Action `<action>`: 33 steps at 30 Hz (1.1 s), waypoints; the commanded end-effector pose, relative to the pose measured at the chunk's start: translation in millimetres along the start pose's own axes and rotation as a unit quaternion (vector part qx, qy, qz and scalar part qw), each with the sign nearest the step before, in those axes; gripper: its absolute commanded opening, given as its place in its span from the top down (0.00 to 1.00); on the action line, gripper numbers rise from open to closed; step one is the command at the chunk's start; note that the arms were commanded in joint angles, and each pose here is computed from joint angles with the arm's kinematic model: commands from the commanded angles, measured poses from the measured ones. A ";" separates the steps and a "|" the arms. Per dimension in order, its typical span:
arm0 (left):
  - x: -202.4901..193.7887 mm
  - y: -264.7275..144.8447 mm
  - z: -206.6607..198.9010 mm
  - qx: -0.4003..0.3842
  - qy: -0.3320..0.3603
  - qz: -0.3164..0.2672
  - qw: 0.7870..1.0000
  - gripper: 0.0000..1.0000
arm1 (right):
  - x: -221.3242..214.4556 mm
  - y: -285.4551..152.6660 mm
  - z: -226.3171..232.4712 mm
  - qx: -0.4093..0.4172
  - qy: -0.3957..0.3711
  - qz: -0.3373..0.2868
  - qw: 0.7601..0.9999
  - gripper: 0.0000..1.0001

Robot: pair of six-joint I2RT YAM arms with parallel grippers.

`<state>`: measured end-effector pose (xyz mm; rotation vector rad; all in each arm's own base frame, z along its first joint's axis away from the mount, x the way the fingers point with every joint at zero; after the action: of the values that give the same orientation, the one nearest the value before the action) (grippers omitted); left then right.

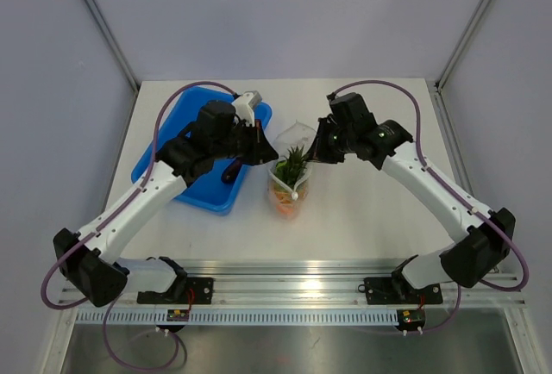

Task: Place the food in the zip-top bag and seal the zipper
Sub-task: Adjust the zipper food storage bag at the center of the board.

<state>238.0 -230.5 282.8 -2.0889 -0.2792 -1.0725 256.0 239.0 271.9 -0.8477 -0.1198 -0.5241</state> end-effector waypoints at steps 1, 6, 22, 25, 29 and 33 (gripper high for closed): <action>38.9 -24.1 -40.9 -0.067 0.042 -0.046 0.996 1.00 | 25.4 -45.4 15.1 0.005 -0.037 -0.071 0.997 1.00; 59.3 -36.9 -44.7 -0.056 0.050 -0.092 0.993 1.00 | 31.8 -108.1 37.7 0.062 -0.054 -0.129 0.988 1.00; 28.6 43.8 -20.3 -0.058 0.041 0.010 0.997 1.00 | 28.2 -78.3 15.1 0.006 -0.073 -0.100 0.992 1.00; 47.1 26.6 -31.0 -0.069 0.052 -0.034 0.996 1.00 | 28.1 -102.0 37.4 0.066 -0.075 -0.105 0.989 1.00; 26.1 49.8 -11.8 -0.034 0.042 -0.001 0.999 1.00 | 25.3 -66.0 13.9 0.025 -0.069 -0.094 0.993 1.00; -22.8 103.1 23.0 0.017 0.014 0.102 0.994 1.00 | 11.6 2.5 -47.7 -0.093 -0.041 -0.038 0.994 1.00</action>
<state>277.7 -279.4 272.5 -2.0941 -0.2036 -1.1478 245.0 199.8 321.6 -0.8553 -0.3109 -0.6440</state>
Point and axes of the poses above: each gripper's point midway between its finger pads, its own y axis out along the fingers, its own z axis along the line the jaws close on, x = y × z, the point moved 5 cm from there along -y, back along the fingers, and after that the axes turned 15 degrees about y, right-handed, at the moved point
